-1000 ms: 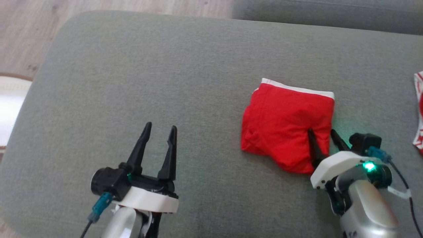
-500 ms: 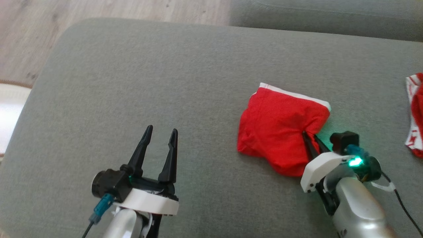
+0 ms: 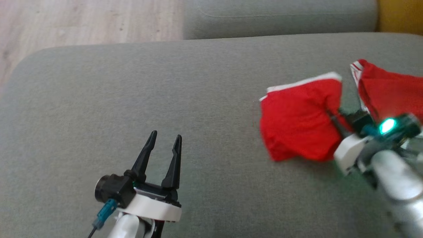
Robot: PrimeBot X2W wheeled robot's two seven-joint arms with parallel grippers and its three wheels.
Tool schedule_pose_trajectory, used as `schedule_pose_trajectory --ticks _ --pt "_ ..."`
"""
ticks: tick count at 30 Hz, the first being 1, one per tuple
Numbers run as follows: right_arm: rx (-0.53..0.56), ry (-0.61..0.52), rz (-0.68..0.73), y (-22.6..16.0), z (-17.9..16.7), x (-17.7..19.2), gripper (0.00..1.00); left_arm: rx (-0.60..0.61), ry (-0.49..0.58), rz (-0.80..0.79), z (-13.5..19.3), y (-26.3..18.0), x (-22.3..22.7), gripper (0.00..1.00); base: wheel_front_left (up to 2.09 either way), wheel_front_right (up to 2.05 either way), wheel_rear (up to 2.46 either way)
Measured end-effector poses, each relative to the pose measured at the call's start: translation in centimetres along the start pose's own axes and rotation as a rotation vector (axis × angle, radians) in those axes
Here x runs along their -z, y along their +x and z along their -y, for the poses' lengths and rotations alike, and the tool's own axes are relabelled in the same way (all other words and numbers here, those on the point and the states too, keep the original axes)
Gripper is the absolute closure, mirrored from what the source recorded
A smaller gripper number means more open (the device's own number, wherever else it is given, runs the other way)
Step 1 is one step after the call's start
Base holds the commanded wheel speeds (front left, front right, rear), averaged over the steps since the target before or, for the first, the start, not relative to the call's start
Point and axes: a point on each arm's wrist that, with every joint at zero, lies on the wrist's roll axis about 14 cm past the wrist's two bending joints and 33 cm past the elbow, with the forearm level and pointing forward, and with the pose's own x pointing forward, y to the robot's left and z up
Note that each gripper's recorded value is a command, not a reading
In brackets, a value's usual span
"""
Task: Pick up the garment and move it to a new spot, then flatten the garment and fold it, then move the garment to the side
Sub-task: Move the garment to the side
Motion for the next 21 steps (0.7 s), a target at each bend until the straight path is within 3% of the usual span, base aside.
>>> schedule_pose_trajectory --ticks 3,12,21 --pt "0.040 -0.082 -0.031 -0.5 4.0 0.4 1.00 0.016 -0.009 -0.013 0.4 0.6 0.5 0.00 0.00 0.00 0.00" --pt "0.080 -0.245 -0.182 -0.6 11.5 3.3 1.00 0.025 -0.025 -0.052 -0.2 2.8 2.2 0.00 0.00 0.00 0.00" --pt "0.130 -0.293 -0.354 0.1 17.2 7.3 1.00 -0.023 -0.040 -0.091 -2.6 4.1 3.9 0.00 0.00 0.00 0.00"
